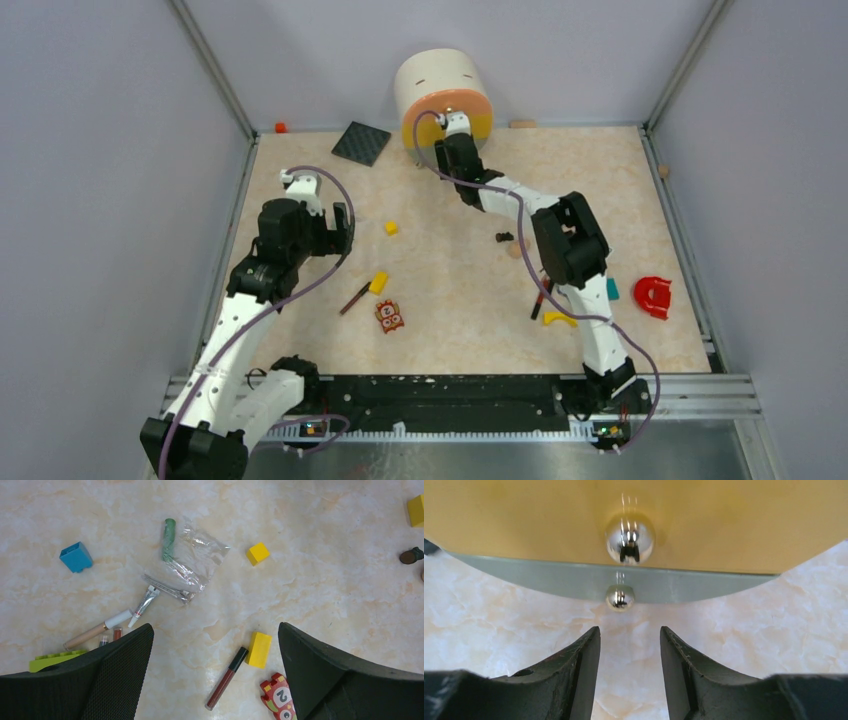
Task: Organize the makeup
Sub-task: Close the makeup storage box.
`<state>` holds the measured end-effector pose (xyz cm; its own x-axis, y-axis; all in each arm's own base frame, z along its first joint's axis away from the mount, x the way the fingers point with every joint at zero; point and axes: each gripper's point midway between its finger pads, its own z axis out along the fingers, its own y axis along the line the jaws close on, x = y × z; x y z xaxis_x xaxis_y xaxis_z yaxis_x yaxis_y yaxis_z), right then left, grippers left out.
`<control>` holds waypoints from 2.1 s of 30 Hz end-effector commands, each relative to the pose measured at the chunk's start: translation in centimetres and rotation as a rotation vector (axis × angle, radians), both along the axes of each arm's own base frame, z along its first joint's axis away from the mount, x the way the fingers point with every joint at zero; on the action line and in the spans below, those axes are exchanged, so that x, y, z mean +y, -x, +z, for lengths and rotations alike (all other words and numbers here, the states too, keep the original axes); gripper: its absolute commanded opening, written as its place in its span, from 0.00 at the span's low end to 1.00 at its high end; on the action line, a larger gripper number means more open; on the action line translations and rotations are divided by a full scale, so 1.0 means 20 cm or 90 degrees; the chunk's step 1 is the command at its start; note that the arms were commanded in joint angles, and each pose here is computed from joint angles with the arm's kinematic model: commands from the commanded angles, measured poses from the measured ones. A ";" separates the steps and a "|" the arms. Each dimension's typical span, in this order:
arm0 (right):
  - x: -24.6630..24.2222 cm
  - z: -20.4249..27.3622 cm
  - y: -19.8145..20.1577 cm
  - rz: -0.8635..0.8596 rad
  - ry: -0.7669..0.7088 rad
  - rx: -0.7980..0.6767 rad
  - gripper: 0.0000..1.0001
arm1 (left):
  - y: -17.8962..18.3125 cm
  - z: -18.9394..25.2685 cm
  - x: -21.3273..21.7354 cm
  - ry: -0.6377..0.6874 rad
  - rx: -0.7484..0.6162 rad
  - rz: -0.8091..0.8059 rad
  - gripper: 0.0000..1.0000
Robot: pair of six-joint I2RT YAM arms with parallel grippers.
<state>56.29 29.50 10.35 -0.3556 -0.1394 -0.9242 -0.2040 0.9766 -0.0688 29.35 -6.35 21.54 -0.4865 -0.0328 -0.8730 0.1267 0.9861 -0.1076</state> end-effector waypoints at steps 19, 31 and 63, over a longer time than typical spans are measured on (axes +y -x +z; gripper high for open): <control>0.06 0.15 -0.28 -0.001 -0.061 -0.048 0.44 | -0.03 0.04 -0.02 0.004 -0.027 -0.010 0.99; 0.02 0.34 -0.15 0.015 -0.095 -0.066 0.44 | -0.03 0.04 0.00 0.000 -0.026 -0.001 0.99; -0.50 1.03 -0.23 0.034 -0.461 0.052 0.72 | -0.84 0.49 -0.70 0.198 -0.246 -0.042 0.99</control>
